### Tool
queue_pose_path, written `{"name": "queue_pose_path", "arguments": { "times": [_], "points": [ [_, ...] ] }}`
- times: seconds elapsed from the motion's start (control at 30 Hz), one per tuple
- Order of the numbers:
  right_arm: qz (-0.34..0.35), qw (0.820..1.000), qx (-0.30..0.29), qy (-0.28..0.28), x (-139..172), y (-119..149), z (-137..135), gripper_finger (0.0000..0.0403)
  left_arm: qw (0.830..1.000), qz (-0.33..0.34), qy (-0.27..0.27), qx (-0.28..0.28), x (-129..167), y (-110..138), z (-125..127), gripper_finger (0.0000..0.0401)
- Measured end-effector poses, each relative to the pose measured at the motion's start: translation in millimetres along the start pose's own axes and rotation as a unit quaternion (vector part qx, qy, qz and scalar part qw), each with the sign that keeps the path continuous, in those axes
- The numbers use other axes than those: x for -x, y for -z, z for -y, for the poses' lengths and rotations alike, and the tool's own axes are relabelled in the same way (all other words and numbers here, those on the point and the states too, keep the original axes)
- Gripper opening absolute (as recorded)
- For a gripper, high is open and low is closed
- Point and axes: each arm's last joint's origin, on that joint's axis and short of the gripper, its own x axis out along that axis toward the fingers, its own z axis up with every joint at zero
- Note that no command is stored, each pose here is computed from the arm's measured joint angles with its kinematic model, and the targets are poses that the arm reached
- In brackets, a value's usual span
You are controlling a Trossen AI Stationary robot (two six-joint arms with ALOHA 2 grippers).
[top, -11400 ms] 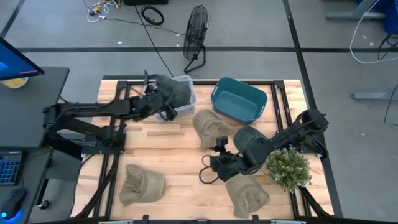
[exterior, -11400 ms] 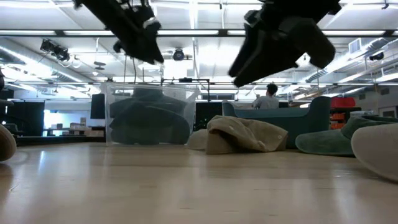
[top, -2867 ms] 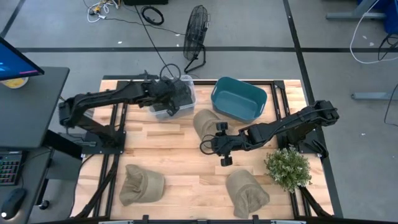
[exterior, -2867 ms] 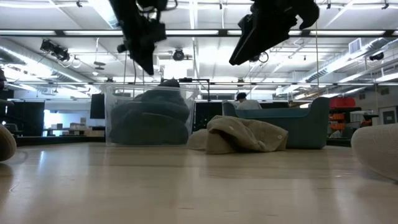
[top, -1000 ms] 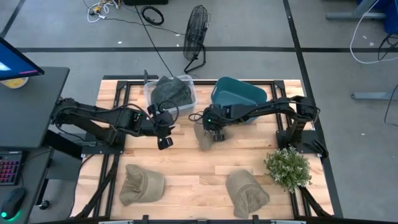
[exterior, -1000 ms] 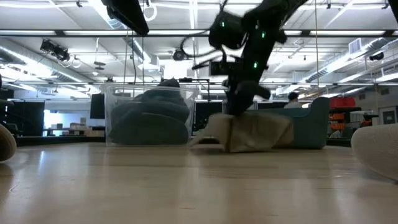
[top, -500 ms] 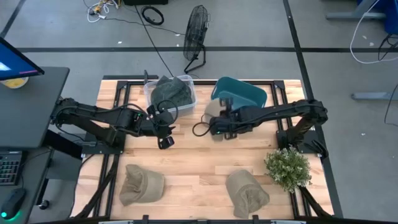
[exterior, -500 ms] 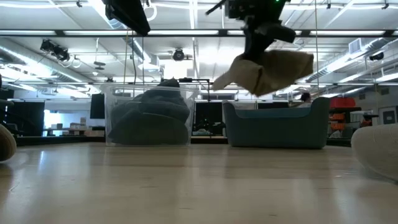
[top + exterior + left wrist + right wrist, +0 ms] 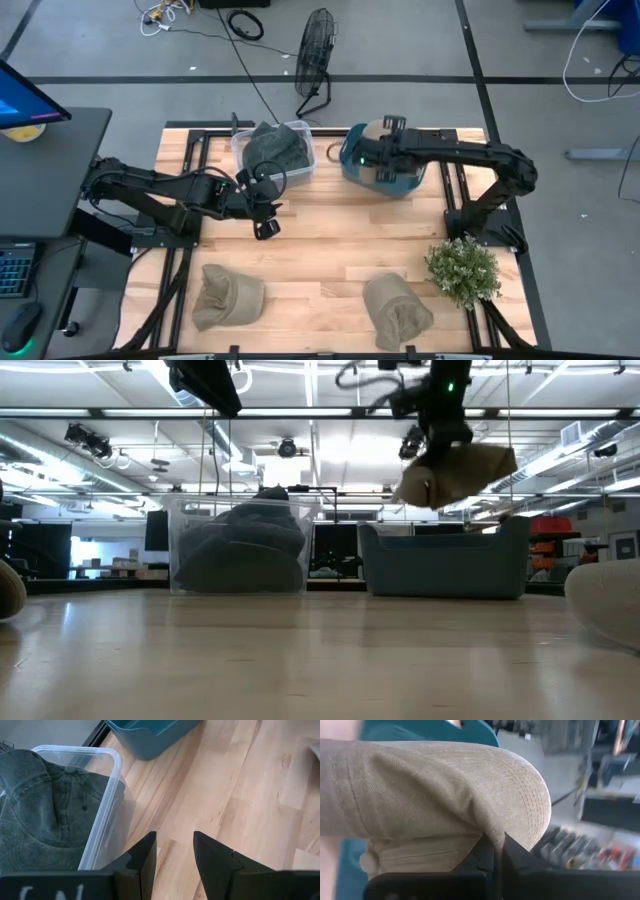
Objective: Pick & Place hat
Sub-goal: Put the top brown cap into the blue bin, then put the right brown cap into the blue bin
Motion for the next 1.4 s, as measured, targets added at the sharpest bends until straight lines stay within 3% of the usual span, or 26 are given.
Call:
{"name": "queue_pose_path", "arguments": {
  "times": [0.1, 0.2, 0.33, 0.53, 0.7, 0.8, 0.97, 1.23, 1.4],
  "points": [
    [-0.026, 0.999, -0.014, -0.011, -29, 5, 6, 0.0005, 1.0, 0.0, 0.0, 0.0, 0, 0, 0, 0.0135],
    [-0.056, 0.997, 0.045, 0.014, -52, 11, 5, 0.0004, 1.0, 0.0, 0.0, 0.0, 0, 0, 0, 0.0135],
    [-0.046, 0.99, 0.127, 0.049, -73, 8, -4, 0.0004, 1.0, 0.0, 0.0, 0.0, 0, 0, 0, 0.0135],
    [-0.022, 0.948, 0.311, 0.065, -98, 6, -29, 0.0004, 1.0, 0.0, 0.0, -0.004, 0, 0, 0, 0.0135],
    [-0.028, 0.922, 0.381, 0.058, -112, 14, -46, 0.0006, 1.0, 0.0, 0.0, -0.004, 0, 0, 0, 0.0135],
    [-0.013, 0.922, 0.387, 0.031, -117, 19, -54, 0.0015, 1.0, 0.0, 0.0, -0.004, 0, 0, 0, 0.0135],
    [0.019, 0.942, 0.335, -0.006, -119, 19, -59, 0.0045, 1.0, 0.0, 0.0, -0.005, 0, 0, 0, 0.0135],
    [0.02, 0.961, 0.276, -0.004, -115, 20, -60, 0.0109, 1.0, 0.0, 0.0, -0.005, 0, 0, 0, 0.0135],
    [0.032, 0.962, 0.272, 0.022, -92, 23, -62, 0.0139, 1.0, -0.001, 0.0, -0.005, 0, 0, 0, 0.0135]
  ]
}}
